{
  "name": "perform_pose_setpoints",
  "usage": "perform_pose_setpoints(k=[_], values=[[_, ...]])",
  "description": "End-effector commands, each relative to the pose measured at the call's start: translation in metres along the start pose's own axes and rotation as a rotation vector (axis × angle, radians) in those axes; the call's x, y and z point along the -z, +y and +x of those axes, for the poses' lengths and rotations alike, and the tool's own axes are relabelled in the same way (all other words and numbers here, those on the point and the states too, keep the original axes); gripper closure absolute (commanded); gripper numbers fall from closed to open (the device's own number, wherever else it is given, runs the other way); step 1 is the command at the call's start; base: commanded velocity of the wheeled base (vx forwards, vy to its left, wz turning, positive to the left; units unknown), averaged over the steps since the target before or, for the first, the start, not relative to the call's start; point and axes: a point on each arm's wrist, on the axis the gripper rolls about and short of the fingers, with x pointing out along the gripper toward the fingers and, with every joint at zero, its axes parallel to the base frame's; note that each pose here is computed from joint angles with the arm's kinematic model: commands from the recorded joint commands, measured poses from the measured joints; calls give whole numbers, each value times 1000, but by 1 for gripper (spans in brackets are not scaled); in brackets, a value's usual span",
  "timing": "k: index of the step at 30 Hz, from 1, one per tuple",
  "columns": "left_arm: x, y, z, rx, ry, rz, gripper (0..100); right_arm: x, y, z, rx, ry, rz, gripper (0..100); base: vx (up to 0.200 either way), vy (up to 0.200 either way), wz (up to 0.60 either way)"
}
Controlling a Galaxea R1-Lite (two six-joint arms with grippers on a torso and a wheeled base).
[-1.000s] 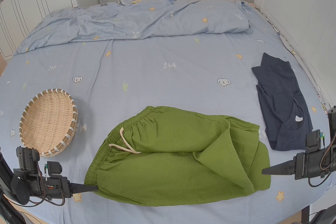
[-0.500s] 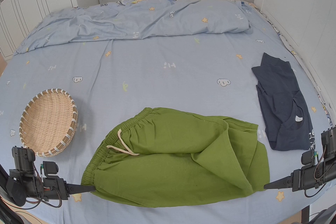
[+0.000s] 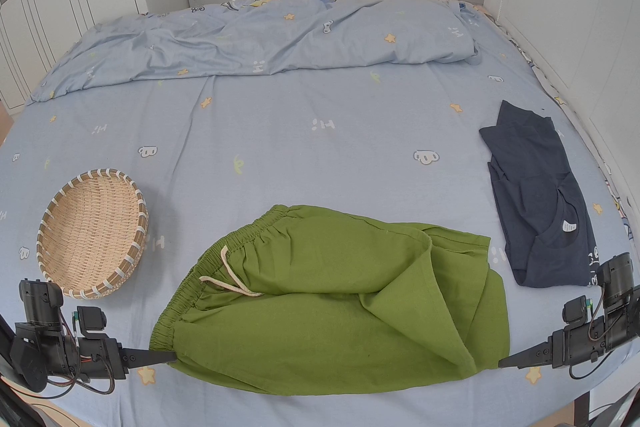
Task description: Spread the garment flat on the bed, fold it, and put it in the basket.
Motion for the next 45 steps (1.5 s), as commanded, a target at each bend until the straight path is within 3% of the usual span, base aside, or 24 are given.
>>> perform_pose_setpoints(k=[1, 12, 34, 45], values=[[5, 0, 0, -2, 12, -18, 100, -1, -7, 6, 2, 27, 33, 0, 0, 0, 0], [5, 1, 1, 1, 18, -23, 100, -6, -23, 26, -24, 37, 29, 0, 0, 0, 0], [8, 2, 0, -4, 30, -54, 100, -14, -28, 41, -88, 36, -15, 0, 0, 0, 0], [10, 2, -1, -9, 35, -29, 100, -16, -27, 43, -104, 38, -25, 0, 0, 0, 0]])
